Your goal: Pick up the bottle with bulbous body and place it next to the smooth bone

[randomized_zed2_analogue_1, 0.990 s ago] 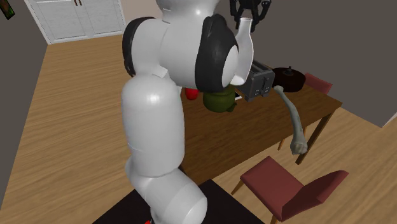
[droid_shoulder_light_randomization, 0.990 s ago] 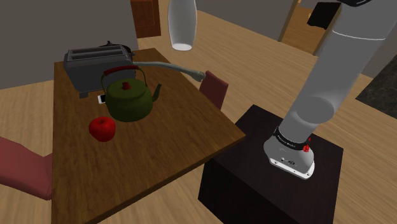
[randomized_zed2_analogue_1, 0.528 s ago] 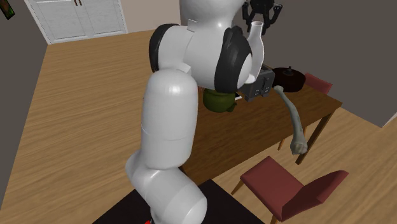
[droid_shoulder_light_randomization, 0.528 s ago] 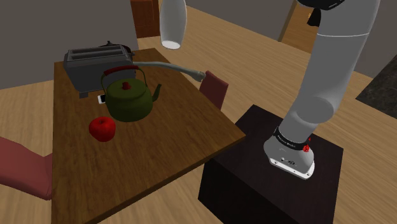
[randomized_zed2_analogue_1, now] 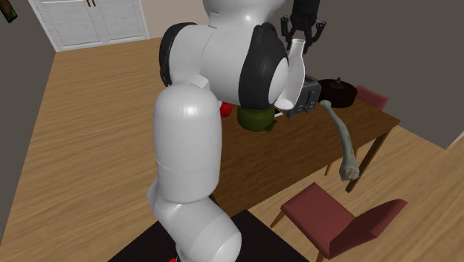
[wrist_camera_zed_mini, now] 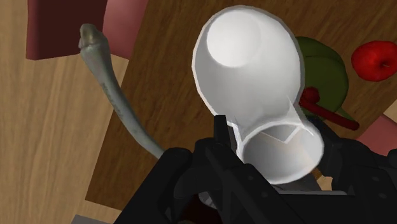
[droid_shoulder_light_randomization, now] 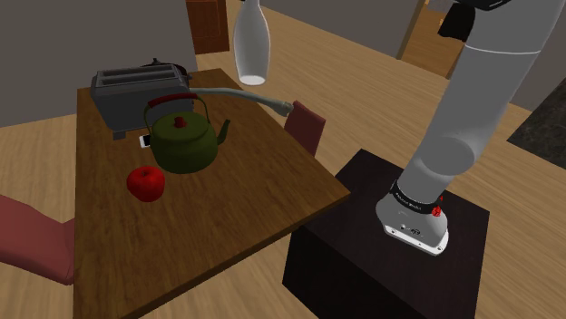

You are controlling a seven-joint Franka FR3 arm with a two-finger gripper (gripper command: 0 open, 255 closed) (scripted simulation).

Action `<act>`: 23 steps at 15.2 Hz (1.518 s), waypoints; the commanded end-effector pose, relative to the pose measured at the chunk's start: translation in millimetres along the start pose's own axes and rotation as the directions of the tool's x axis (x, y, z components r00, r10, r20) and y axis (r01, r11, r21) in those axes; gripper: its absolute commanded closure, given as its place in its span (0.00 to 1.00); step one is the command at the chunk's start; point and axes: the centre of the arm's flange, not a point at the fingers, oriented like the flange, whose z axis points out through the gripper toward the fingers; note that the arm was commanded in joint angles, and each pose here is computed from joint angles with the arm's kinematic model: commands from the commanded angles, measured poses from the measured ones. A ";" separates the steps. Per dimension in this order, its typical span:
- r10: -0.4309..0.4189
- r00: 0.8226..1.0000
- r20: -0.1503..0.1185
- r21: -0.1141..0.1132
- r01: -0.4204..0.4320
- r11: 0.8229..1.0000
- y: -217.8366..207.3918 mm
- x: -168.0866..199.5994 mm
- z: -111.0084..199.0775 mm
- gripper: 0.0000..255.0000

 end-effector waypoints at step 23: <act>0.000 1.000 -0.001 0.000 0.000 1.000 3.7 -12.5 125.4 1.00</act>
